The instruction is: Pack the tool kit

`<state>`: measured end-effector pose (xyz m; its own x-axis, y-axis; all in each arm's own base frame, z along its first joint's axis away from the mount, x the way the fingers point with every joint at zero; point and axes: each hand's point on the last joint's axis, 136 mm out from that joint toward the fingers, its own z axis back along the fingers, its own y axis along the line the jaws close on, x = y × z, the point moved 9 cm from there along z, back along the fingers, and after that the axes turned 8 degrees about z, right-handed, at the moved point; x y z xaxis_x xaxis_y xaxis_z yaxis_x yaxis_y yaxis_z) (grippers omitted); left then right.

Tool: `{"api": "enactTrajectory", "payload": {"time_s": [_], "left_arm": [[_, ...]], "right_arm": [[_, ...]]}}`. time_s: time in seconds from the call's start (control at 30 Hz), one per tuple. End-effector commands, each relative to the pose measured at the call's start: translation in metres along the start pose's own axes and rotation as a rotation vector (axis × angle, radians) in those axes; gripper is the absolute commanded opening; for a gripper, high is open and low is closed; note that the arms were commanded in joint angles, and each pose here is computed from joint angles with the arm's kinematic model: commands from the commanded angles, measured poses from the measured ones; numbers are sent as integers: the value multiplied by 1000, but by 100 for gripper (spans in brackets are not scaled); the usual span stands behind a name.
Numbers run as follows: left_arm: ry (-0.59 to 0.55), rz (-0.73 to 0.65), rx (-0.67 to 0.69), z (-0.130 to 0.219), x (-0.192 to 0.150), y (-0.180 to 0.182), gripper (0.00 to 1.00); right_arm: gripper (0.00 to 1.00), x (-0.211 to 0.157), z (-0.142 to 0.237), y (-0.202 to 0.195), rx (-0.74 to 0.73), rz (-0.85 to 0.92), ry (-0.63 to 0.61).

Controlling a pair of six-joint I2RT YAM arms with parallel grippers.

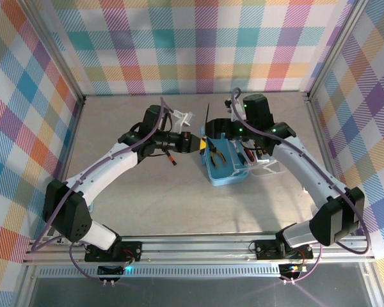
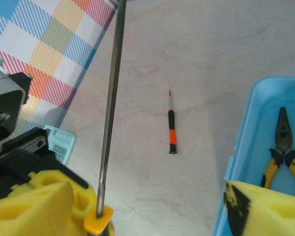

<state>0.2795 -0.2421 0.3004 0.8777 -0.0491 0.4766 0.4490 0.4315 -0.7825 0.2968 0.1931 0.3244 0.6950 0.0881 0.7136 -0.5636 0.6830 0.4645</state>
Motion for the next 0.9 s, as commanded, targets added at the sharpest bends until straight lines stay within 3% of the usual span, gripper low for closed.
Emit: {"api": "enactTrajectory", "payload": {"time_s": [0.0, 0.07, 0.2, 0.37, 0.43, 0.57, 0.67, 0.77, 0.8, 0.87], "left_arm": [[-3, -27, -66, -8, 8, -11, 0], [3, -25, -68, -11, 8, -11, 0], [5, -27, -67, -12, 8, -11, 0], [-2, -33, -56, -10, 8, -12, 0], [-5, -33, -51, -11, 8, -11, 8], [-14, -44, -34, -8, 11, -12, 38], [-30, -42, 10, 2, 14, -8, 70], [-66, -21, 89, 21, 16, 2, 94], [-90, -6, 134, 30, 17, 8, 100], [-127, 49, 286, 48, 16, 28, 100]], "right_arm": [[69, 7, -10, 6, -8, 1, -32], [57, 6, -15, 8, -13, 4, -32], [23, 4, -16, 8, -32, 8, -41], [0, 5, -6, 9, -68, 35, -43], [0, 5, -2, 7, -83, 39, -43], [0, 5, 12, -5, -121, 28, -48], [0, 5, 28, -19, -180, 24, -55], [0, 3, 47, -37, -276, 28, -38], [0, 2, 52, -44, -335, 40, -21], [0, -3, 60, -56, -464, 79, 24]]}}
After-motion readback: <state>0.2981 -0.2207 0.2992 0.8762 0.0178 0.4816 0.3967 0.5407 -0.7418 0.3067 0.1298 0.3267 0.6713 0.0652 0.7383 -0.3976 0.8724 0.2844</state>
